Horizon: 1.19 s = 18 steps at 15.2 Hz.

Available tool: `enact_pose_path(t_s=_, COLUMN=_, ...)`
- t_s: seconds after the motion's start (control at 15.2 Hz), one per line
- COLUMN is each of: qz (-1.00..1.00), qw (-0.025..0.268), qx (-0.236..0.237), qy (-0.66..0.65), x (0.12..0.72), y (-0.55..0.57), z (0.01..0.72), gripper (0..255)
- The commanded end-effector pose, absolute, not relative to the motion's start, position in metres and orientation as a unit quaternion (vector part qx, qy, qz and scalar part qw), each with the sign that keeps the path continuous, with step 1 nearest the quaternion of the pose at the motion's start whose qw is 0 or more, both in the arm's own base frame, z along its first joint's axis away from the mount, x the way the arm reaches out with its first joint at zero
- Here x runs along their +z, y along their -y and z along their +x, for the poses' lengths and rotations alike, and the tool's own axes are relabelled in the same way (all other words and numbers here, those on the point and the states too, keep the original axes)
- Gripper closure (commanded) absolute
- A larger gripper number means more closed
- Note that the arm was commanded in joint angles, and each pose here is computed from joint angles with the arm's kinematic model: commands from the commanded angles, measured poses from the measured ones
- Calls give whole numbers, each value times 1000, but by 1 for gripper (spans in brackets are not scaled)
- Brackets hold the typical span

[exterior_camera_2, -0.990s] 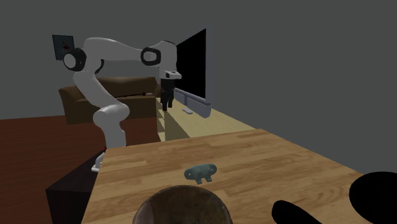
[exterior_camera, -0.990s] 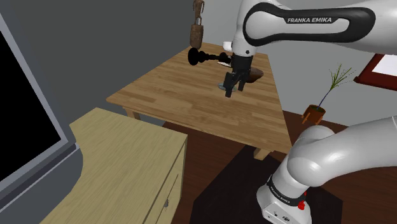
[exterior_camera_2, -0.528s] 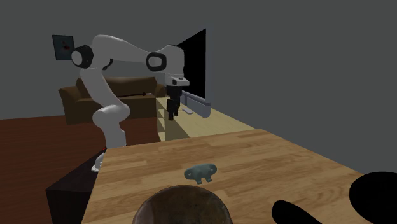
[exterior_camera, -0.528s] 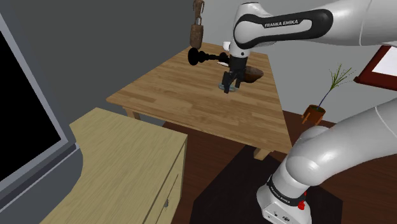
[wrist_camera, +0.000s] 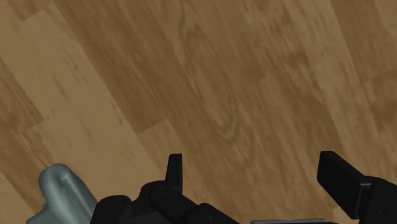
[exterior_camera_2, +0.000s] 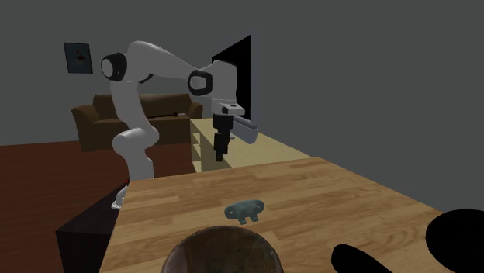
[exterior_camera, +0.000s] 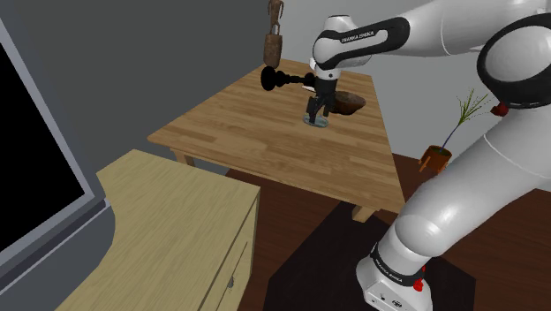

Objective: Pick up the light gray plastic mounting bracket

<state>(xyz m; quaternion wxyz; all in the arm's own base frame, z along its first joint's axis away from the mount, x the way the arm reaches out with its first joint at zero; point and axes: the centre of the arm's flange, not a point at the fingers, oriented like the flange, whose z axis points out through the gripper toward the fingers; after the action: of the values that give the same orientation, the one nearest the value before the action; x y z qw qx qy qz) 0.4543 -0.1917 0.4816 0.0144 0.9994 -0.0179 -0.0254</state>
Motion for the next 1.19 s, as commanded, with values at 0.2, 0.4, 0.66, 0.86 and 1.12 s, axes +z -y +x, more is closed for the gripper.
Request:
enact_pose_path(t_s=0.2, qz=999, qw=19, qx=-24, qy=16, x=465, y=240, z=489, gripper=0)
enact_pose_path(t_s=0.4, qz=999, qw=22, qx=-23, qy=15, x=454, y=271, z=511, gripper=0)
enact_pose_path(t_s=0.66, qz=999, qw=26, qx=-23, qy=14, x=441, y=312, z=539, gripper=0)
enact_pose_path(t_s=0.86, qz=999, qw=28, qx=-22, qy=13, x=431, y=343, z=561, gripper=0)
enact_pose_path(t_s=1.12, qz=999, qw=30, qx=-22, qy=12, x=419, y=363, z=575, gripper=0)
